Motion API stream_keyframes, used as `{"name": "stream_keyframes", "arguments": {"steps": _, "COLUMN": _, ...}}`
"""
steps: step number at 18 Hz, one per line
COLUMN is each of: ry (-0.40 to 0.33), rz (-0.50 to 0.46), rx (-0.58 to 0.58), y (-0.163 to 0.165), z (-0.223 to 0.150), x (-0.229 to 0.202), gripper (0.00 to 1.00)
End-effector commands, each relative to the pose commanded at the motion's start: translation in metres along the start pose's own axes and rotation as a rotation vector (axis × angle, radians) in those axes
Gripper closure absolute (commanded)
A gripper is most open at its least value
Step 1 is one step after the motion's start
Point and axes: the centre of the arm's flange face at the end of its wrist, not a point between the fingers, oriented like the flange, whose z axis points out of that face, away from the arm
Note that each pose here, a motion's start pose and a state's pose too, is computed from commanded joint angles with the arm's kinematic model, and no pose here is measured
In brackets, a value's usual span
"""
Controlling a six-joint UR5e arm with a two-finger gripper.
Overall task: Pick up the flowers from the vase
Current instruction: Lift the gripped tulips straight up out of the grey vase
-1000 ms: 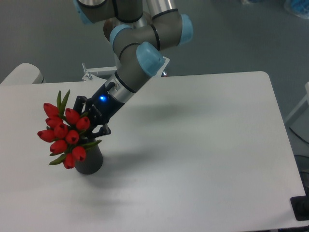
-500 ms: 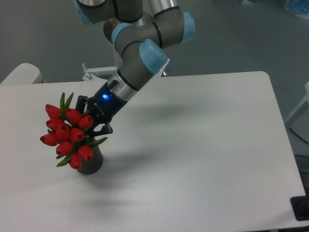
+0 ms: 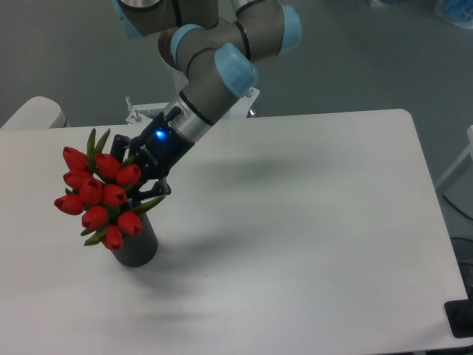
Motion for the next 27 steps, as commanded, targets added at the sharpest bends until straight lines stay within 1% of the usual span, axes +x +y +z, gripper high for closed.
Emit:
{"name": "stream_keyframes", "arguments": {"steps": 4, "ry": -0.027, "rz": -0.026, "rx": 0.017, "y": -0.017, "z": -0.017, "x": 0.007, "gripper": 0.72}}
{"name": "stream_keyframes", "arguments": {"steps": 8, "ry": -0.042, "rz": -0.04, "rx": 0.03, "y": -0.033, "z": -0.025, "x": 0.007, "gripper": 0.72}}
{"name": "stream_keyframes", "arguments": {"steps": 12, "ry": -0.058, "rz": -0.036, "rx": 0.041, "y": -0.046, "z": -0.033, "x": 0.006, "gripper": 0.72}}
{"name": "stream_keyframes", "arguments": {"steps": 19, "ry": -0.101, "rz": -0.042, "rx": 0.06, "y": -0.06, "z": -0.055, "x": -0.004, "gripper": 0.72}}
{"name": "stream_keyframes", "arguments": {"steps": 21, "ry": -0.111, "rz": -0.044, "rx": 0.061, "y": -0.06, "z": -0.06, "x": -0.006, "gripper": 0.75}}
{"name": "stream_keyframes", "arguments": {"steps": 25, "ry": -0.124, "rz": -0.043, "rx": 0.066, "y": -0.06, "z": -0.067, "x": -0.007, "gripper": 0.75}}
{"name": "stream_keyframes", "arguments": {"steps": 27, "ry": -0.136, "rz": -0.047, "rx": 0.078, "y": -0.06, "z": -0.077, "x": -0.011, "gripper": 0.75}}
